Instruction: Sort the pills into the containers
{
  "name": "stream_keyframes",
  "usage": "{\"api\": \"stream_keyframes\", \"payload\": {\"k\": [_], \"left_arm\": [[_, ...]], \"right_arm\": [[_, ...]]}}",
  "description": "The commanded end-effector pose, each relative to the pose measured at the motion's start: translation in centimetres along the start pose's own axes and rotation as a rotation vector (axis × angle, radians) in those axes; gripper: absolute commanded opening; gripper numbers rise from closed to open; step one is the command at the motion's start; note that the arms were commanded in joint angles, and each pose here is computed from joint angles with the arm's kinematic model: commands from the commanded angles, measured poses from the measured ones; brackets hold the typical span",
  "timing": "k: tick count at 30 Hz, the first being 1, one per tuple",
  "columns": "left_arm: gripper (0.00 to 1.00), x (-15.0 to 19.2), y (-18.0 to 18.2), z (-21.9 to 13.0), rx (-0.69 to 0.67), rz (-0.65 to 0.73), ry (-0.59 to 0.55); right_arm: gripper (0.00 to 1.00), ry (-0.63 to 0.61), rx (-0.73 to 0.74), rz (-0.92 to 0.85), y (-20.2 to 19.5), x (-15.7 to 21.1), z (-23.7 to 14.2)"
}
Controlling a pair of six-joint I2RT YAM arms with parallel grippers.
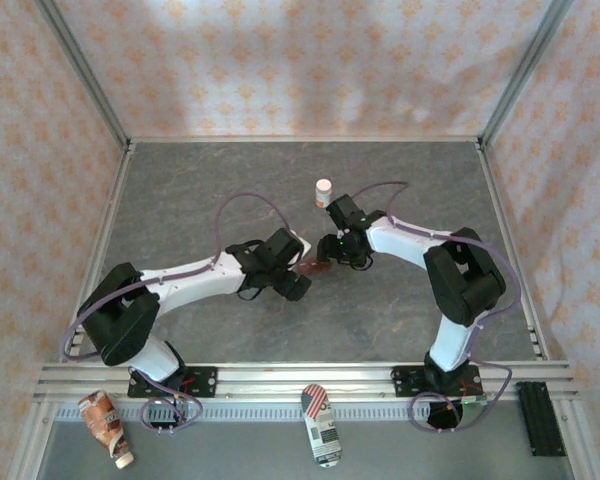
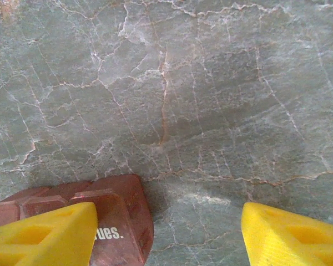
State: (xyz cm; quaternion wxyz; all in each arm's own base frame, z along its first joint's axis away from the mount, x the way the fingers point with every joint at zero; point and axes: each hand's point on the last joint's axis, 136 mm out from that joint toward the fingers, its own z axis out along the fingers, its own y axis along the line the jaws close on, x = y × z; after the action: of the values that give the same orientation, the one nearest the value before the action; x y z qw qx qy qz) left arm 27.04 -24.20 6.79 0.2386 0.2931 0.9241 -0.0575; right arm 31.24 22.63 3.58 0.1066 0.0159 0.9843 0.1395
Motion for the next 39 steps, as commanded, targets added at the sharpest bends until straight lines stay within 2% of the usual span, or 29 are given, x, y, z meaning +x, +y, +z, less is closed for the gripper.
{"api": "stream_keyframes", "payload": {"k": [1, 8, 20, 39], "left_arm": [[0.93, -1.4, -0.1, 0.3, -0.014, 0.034, -0.036], [0.93, -1.2, -0.5, 1.5, 0.005, 0.038, -0.021], [0.94, -2.3, 0.5, 2.6, -0.060, 0.036, -0.027], [0.95, -5.3, 4.5, 2.9, -0.115, -0.038, -0.050]], "right_arm": [[0.69, 0.001, 0.032, 0.015, -0.5, 0.1, 0.8], [0.68, 0.008, 0.035, 0.014, -0.7, 0.3, 1.0], [0.68, 0.021, 0.039, 0.013, -1.0, 0.8, 1.4], [0.67, 0.037, 0.050, 0.014, -1.5, 1.3, 2.1]]}}
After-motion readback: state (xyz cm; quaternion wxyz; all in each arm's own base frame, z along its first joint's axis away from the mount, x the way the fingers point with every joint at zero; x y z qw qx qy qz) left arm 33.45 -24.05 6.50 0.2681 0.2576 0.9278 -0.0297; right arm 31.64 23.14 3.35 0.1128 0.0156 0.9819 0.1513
